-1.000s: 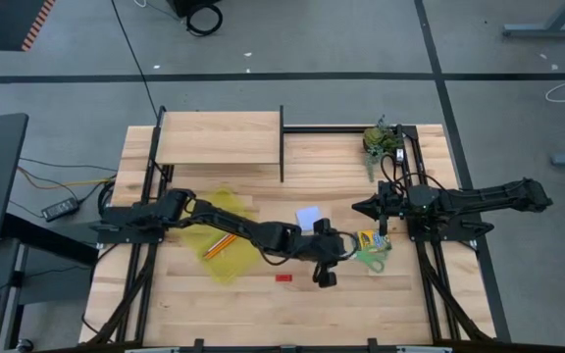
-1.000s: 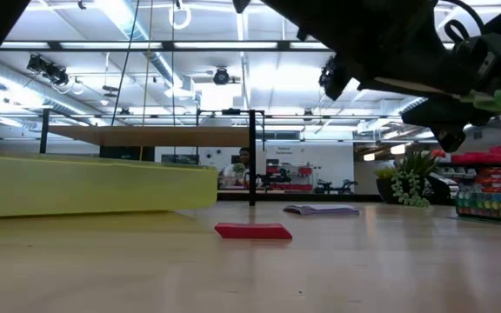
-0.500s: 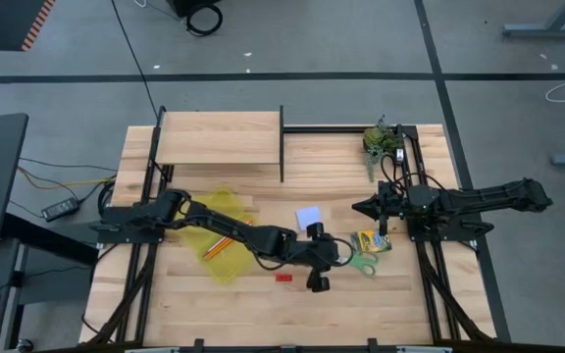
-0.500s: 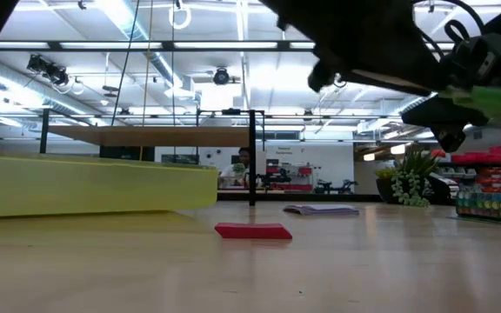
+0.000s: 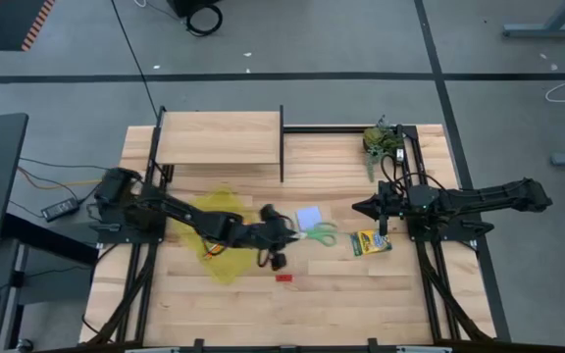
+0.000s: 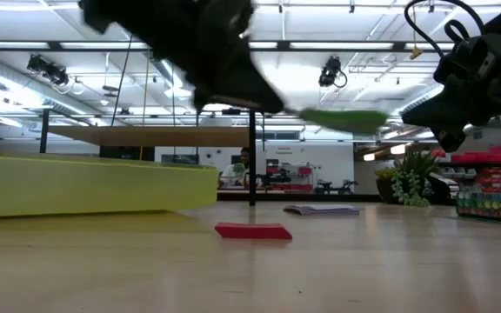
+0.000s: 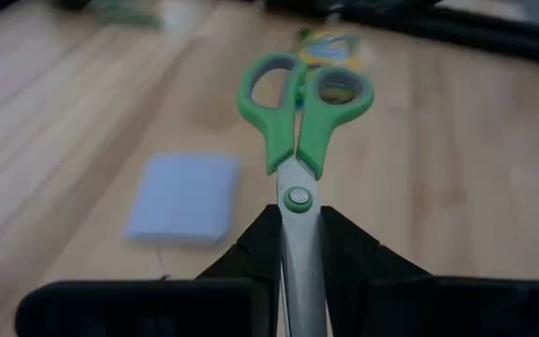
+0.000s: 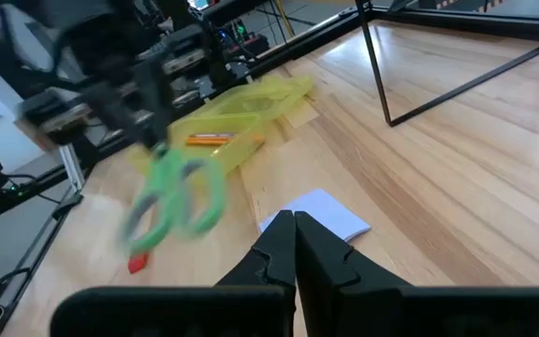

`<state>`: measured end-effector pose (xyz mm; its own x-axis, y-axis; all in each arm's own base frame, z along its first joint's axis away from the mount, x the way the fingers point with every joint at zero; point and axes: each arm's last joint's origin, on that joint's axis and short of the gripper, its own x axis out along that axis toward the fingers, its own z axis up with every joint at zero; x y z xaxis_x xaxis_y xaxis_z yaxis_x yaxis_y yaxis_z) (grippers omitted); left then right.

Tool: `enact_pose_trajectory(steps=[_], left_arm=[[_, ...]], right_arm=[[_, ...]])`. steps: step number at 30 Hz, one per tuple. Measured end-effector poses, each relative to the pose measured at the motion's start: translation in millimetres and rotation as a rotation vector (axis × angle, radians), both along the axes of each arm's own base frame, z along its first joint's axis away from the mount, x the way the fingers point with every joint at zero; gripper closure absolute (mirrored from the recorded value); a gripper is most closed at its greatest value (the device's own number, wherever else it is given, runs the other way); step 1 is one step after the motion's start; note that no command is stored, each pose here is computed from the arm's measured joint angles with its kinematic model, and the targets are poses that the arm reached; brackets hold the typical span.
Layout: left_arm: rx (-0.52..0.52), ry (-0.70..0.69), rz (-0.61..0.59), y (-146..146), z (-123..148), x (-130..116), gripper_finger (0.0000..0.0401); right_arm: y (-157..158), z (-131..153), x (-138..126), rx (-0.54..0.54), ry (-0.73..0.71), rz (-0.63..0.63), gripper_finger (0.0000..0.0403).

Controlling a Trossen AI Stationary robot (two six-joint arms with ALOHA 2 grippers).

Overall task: Pack school essentials
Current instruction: Put the green scissors into the yellow supply box

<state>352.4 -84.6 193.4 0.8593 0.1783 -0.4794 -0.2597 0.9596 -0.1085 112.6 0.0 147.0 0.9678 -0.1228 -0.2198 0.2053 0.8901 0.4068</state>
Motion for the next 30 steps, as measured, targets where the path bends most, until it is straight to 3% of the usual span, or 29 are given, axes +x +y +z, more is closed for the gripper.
enact_pose_trajectory(steps=[7, 13, 30], left_arm=[[-0.055, 0.001, 0.177, 3, -25, -58, 0.0352], [-0.09, -0.021, 0.291, -7, -44, -91, 0.035], [-0.132, -0.158, 0.351, -51, -39, -116, 0.0351]], right_arm=[[0, 0, 0, 0.0, 0.0, 0.0, 0.0393], [0, 0, 0, 0.0, 0.0, 0.0, 0.0393], [0, 0, 0, 0.0, 0.001, 0.0, 0.0393]])
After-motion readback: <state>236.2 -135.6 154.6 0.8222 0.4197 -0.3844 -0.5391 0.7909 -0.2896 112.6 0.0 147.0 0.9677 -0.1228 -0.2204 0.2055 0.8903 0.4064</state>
